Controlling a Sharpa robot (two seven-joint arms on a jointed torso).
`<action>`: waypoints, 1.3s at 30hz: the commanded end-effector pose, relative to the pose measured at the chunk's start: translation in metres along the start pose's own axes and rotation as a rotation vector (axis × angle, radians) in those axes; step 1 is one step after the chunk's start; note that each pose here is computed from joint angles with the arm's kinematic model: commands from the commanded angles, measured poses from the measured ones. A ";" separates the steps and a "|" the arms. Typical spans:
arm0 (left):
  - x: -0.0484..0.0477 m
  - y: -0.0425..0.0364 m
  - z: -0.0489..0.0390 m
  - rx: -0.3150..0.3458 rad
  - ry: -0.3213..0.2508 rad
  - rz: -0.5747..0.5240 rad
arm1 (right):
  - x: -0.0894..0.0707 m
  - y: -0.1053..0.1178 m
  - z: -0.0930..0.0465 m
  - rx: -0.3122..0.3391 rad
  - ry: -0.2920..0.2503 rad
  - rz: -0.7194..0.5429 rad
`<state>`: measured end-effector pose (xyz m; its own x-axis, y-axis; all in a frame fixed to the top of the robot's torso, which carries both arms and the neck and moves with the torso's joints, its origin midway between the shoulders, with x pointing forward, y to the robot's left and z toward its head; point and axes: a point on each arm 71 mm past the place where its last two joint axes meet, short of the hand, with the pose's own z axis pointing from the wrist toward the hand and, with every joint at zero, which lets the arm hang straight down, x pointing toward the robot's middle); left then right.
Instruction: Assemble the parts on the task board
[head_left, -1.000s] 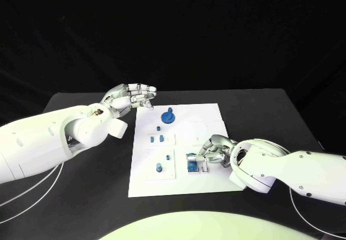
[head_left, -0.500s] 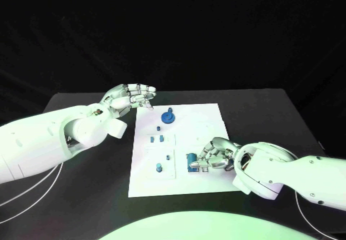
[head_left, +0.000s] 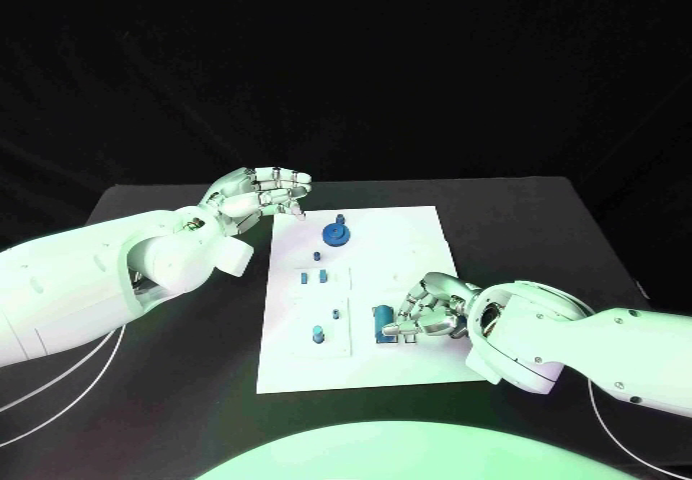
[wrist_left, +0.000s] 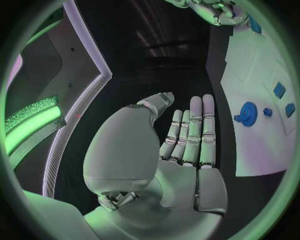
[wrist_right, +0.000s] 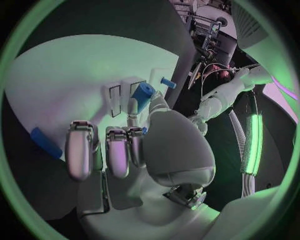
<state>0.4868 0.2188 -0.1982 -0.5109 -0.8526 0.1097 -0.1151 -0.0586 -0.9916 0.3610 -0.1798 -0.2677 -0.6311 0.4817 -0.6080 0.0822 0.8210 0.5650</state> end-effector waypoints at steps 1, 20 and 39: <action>0.0024 -0.0006 0.0001 0.004 0.018 -0.002 | 0.000 -0.002 0.002 -0.002 0.010 -0.036; 0.0012 -0.0004 -0.0008 0.000 0.017 -0.001 | -0.001 -0.005 -0.002 -0.010 0.009 -0.041; 0.0023 -0.0004 -0.0006 0.010 0.023 -0.004 | -0.062 -0.029 -0.028 -0.024 -0.208 -0.104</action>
<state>0.4864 0.2202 -0.1991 -0.5109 -0.8528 0.1080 -0.1189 -0.0543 -0.9914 0.3760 -0.2415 -0.2335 -0.4799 0.5025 -0.7192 0.0729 0.8397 0.5381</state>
